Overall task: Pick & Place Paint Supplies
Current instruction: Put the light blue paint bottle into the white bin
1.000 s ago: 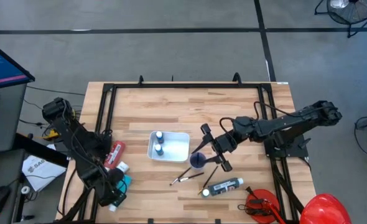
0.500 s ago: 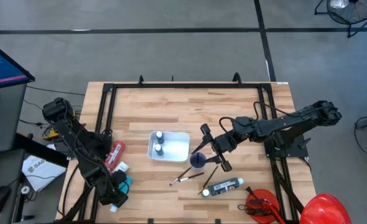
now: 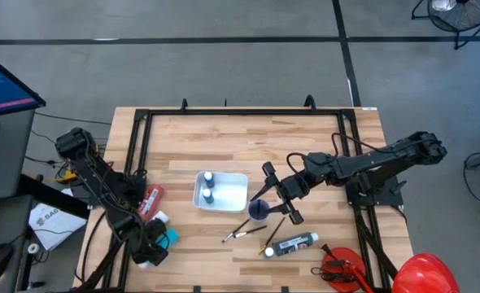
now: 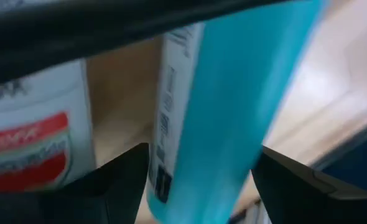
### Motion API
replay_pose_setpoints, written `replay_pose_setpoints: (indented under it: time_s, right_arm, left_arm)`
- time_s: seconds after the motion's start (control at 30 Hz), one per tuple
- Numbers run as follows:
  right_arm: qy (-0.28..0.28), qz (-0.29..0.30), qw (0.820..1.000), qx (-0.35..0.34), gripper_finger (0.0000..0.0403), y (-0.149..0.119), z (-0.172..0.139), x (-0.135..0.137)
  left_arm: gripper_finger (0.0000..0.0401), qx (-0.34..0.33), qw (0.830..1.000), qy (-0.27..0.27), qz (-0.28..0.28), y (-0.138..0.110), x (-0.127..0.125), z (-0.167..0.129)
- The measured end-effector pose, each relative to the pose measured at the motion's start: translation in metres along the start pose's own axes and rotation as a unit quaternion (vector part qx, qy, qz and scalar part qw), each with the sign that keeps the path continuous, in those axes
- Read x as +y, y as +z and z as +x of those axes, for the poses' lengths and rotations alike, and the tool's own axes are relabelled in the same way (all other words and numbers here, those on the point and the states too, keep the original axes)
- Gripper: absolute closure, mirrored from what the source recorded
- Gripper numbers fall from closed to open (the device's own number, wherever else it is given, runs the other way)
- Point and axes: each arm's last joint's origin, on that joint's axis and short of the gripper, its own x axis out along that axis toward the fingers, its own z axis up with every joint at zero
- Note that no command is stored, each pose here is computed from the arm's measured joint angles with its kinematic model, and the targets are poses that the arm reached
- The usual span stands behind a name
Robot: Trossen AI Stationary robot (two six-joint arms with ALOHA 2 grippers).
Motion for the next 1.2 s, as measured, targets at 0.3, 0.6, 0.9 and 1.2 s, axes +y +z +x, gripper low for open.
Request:
replay_pose_setpoints:
  time_s: [0.3, 0.6, 0.9, 1.2]
  right_arm:
    - [0.0, 0.001, 1.0, 0.003, 0.0219, -0.001, 0.0, 0.0]
    - [0.0, 0.005, 1.0, 0.019, 0.0222, -0.008, 0.004, 0.0]
    - [-0.034, 0.009, 0.999, 0.039, 0.0222, -0.023, 0.016, -0.006]
    - [-0.056, 0.017, 0.995, 0.075, 0.0221, -0.047, 0.039, -0.017]
  left_arm:
    - [0.0154, 0.02, 0.999, -0.028, 0.027, 0.001, 0.003, 0.007]
    - [0.0163, 0.048, 0.996, -0.033, 0.067, -0.004, 0.0, 0.012]
    - [0.0232, 0.069, 0.995, -0.001, 0.074, 0.002, 0.0, 0.024]
    - [0.0238, 0.003, 0.989, -0.056, 0.136, 0.0, -0.015, 0.009]
